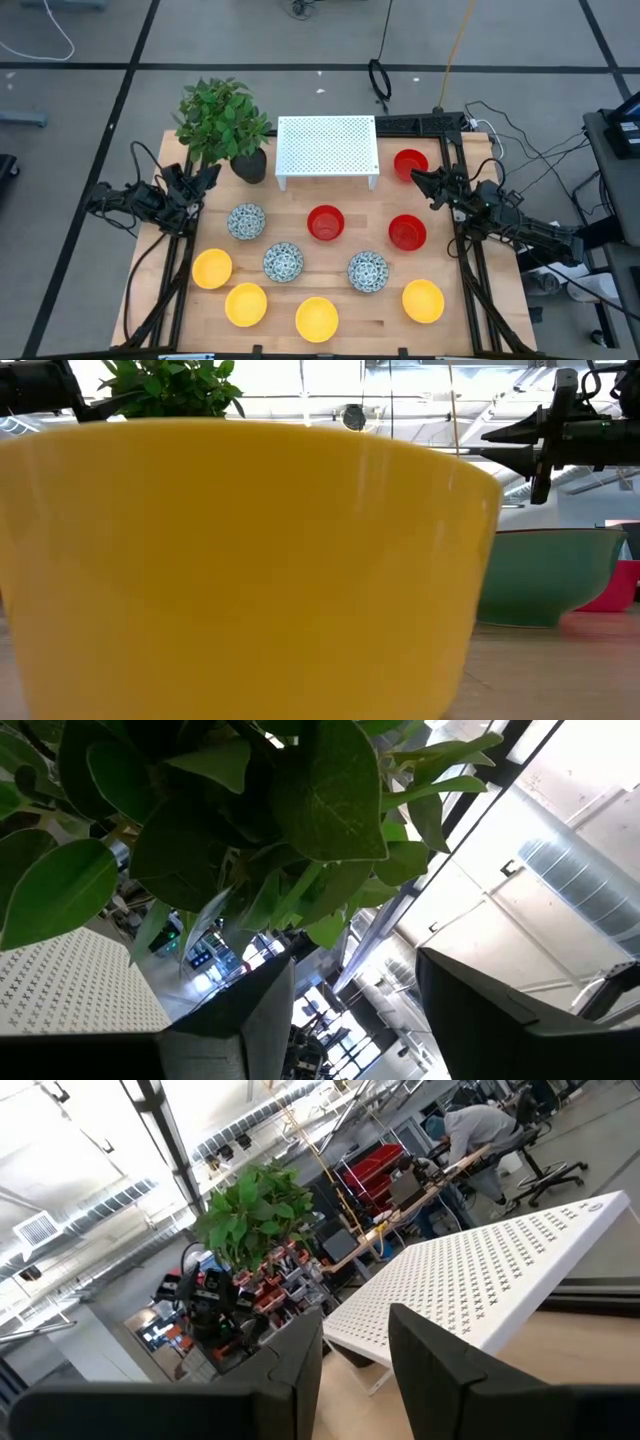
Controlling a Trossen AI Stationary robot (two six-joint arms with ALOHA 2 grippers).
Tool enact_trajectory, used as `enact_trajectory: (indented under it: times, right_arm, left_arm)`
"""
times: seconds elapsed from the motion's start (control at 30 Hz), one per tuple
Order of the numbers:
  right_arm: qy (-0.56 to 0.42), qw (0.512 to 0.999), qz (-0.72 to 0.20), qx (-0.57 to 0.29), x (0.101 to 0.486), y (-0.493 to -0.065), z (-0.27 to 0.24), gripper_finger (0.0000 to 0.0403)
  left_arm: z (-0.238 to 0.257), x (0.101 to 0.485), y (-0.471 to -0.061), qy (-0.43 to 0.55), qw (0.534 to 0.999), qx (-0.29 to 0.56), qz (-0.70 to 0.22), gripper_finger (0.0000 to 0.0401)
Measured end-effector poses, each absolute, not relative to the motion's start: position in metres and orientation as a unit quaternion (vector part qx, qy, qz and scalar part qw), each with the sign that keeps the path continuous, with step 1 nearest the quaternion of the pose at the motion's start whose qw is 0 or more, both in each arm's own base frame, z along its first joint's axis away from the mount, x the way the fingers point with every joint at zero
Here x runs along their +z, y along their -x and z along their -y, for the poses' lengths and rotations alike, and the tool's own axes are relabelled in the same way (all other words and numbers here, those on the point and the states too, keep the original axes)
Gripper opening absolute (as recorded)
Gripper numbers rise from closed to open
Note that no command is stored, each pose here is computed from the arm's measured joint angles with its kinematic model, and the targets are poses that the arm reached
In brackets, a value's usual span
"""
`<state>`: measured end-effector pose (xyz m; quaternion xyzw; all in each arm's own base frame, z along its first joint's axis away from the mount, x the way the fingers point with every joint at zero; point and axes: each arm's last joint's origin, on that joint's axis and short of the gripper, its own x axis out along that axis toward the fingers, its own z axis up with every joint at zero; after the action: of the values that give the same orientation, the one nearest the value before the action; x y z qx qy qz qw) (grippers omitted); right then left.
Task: Pick & Place Mini bowls
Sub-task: Put the red bowl on the shelf
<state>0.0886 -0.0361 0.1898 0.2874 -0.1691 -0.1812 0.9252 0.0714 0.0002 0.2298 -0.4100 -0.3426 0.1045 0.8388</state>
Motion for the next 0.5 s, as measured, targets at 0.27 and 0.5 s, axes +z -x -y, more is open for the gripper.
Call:
enact_trajectory:
  times: [0.27,0.5]
  right_arm:
    - [-0.281,0.938,0.129,-0.156,0.185,-0.094,0.036,0.0105]
    - [-0.290,0.938,0.069,-0.178,0.179,-0.102,0.039,0.0105]
  left_arm:
    - [0.000,0.230,-0.071,0.408,0.840,0.106,0.342,0.0214]
    - [-0.002,0.228,-0.072,0.368,0.855,0.154,0.333,0.0214]
